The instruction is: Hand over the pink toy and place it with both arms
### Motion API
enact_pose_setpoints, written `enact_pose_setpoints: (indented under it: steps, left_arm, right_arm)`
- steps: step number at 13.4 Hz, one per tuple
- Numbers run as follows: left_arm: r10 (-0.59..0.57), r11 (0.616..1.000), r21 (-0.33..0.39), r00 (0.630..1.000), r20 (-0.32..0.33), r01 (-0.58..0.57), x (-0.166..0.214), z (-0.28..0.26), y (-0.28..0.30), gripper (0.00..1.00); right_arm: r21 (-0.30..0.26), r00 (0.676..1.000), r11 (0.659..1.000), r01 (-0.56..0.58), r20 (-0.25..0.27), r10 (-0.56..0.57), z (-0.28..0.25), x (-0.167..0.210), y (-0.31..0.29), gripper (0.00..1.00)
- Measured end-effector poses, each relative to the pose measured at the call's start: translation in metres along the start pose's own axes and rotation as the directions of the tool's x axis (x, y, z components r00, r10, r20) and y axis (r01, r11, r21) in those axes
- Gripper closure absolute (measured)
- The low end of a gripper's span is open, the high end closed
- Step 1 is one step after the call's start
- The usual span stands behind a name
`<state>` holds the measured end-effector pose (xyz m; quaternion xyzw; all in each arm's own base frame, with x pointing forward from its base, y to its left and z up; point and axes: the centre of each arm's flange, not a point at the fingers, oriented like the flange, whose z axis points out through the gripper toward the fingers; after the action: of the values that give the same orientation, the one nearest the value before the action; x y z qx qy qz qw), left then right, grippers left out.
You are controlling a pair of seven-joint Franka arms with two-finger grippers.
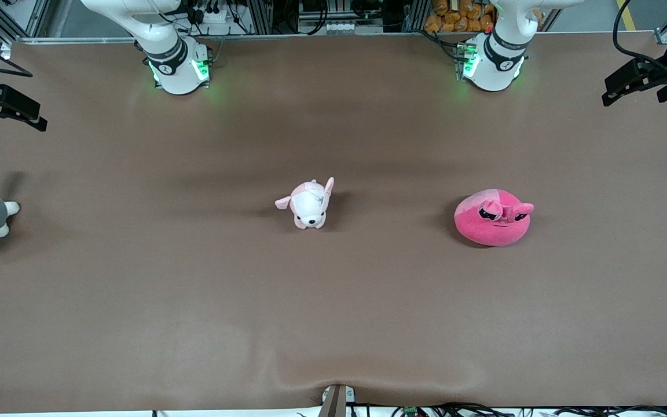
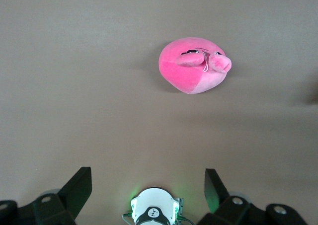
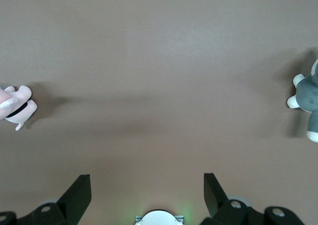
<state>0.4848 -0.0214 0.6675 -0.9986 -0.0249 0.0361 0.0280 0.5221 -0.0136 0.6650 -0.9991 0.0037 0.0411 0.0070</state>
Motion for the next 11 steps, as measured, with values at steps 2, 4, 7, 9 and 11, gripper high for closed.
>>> enact_pose_setpoints:
  steps: [2,4,7,9,11]
  left_arm:
    - [-0.001,1.0,0.004,1.0,0.008,0.001,-0.001,0.0,-0.001,0.0]
    - [-0.008,0.999,0.038,1.0,-0.003,0.008,-0.002,-0.005,-0.005,0.0]
    - [-0.009,0.998,0.069,1.0,-0.022,0.01,-0.003,-0.013,-0.006,0.0]
    - [-0.003,0.998,0.07,1.0,-0.021,0.005,-0.002,-0.012,-0.003,0.0]
    - [-0.002,0.997,0.071,1.0,-0.017,0.003,-0.001,-0.011,-0.002,0.0]
  right_arm:
    - [0.0,1.0,1.0,0.0,0.0,0.0,0.0,0.0,0.0,0.0]
    - [0.0,1.0,1.0,0.0,0.0,0.0,0.0,0.0,0.0,0.0]
    - [0.0,1.0,1.0,0.0,0.0,0.0,0.0,0.0,0.0,0.0]
    - [0.0,1.0,1.0,0.0,0.0,0.0,0.0,0.0,0.0,0.0]
    - [0.0,1.0,1.0,0.0,0.0,0.0,0.0,0.0,0.0,0.0]
